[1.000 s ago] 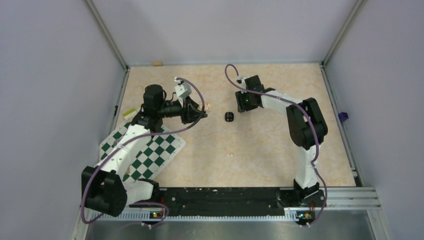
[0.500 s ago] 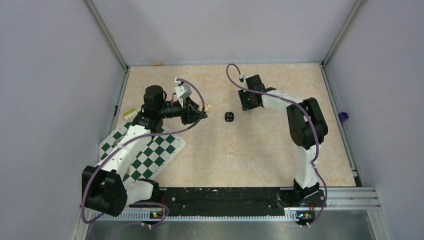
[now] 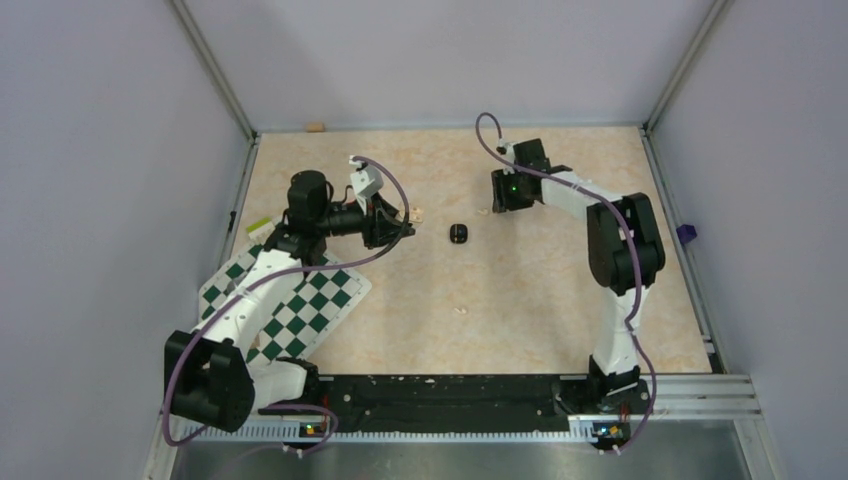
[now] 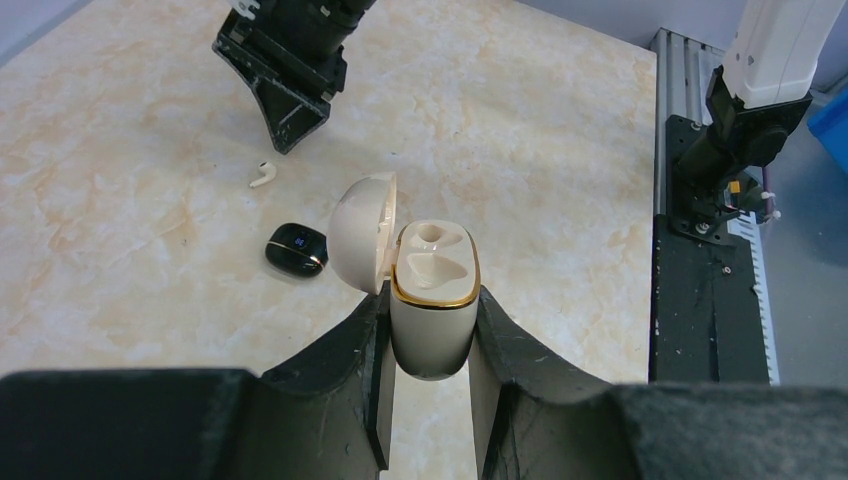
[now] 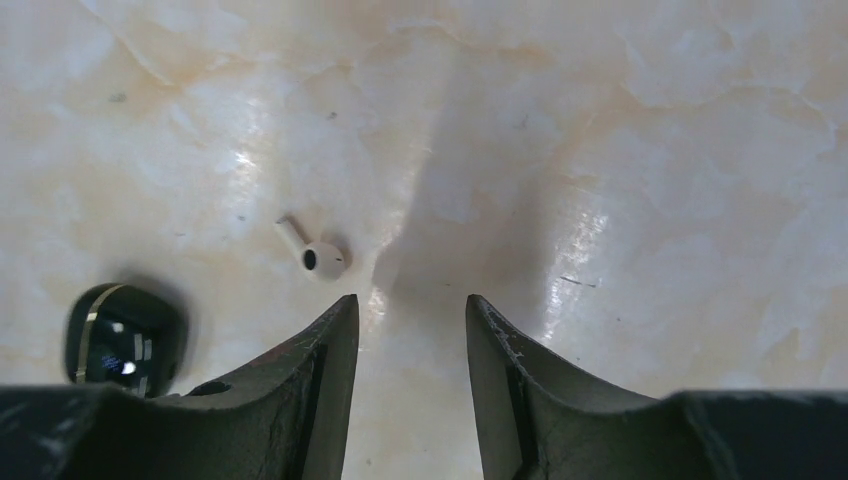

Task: Insert the wireless bluetooth earbuds into the charging case
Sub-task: Adjust the earbud at the center of the board.

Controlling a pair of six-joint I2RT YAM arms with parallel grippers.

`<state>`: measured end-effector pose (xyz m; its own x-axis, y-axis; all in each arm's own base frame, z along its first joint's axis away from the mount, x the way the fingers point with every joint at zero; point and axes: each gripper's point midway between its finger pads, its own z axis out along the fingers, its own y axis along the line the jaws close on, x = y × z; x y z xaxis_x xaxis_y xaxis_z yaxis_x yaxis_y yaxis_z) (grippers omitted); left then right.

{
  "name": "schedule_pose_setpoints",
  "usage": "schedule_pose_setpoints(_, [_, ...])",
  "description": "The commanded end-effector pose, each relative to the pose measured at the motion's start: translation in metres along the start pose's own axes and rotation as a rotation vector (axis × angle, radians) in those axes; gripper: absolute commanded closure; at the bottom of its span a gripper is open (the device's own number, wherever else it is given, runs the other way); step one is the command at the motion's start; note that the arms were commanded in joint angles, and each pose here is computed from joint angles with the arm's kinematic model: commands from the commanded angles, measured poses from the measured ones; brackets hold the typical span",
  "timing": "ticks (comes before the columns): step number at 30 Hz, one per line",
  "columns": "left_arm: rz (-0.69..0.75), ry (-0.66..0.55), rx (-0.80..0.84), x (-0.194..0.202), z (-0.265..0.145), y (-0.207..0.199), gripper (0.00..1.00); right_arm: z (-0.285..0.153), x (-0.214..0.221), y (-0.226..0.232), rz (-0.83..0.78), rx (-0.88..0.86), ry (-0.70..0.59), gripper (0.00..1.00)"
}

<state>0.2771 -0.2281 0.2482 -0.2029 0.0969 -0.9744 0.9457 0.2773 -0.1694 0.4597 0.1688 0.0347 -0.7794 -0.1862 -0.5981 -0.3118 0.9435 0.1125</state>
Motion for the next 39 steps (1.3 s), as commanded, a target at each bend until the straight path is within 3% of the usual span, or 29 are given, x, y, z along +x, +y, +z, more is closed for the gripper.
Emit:
schedule_pose_setpoints(1, [0.029,-0.024,0.005,-0.007,0.000,0.002,1.00,-0.026,-0.047,0.035,0.047,-0.222,-0.069,0.57])
schedule_pose_setpoints(5, [0.025,-0.024,0.006,-0.007,0.000,0.002,1.00,-0.016,-0.048,0.043,0.143,-0.291,-0.023,0.57])
schedule_pose_setpoints(11, [0.029,-0.026,0.004,-0.008,0.000,0.002,1.00,0.007,-0.027,0.039,0.231,-0.261,0.064,0.57])
schedule_pose_setpoints(24, [0.023,-0.025,0.003,-0.007,0.001,0.003,1.00,0.012,-0.012,0.029,0.238,-0.206,0.084,0.71])
schedule_pose_setpoints(33, [0.025,-0.025,0.002,-0.006,0.001,0.003,1.00,0.006,-0.009,0.034,0.234,-0.234,0.107,0.70])
schedule_pose_setpoints(39, [0.023,-0.025,0.001,-0.006,0.001,0.004,1.00,0.006,-0.007,0.037,0.233,-0.248,0.118,0.75])
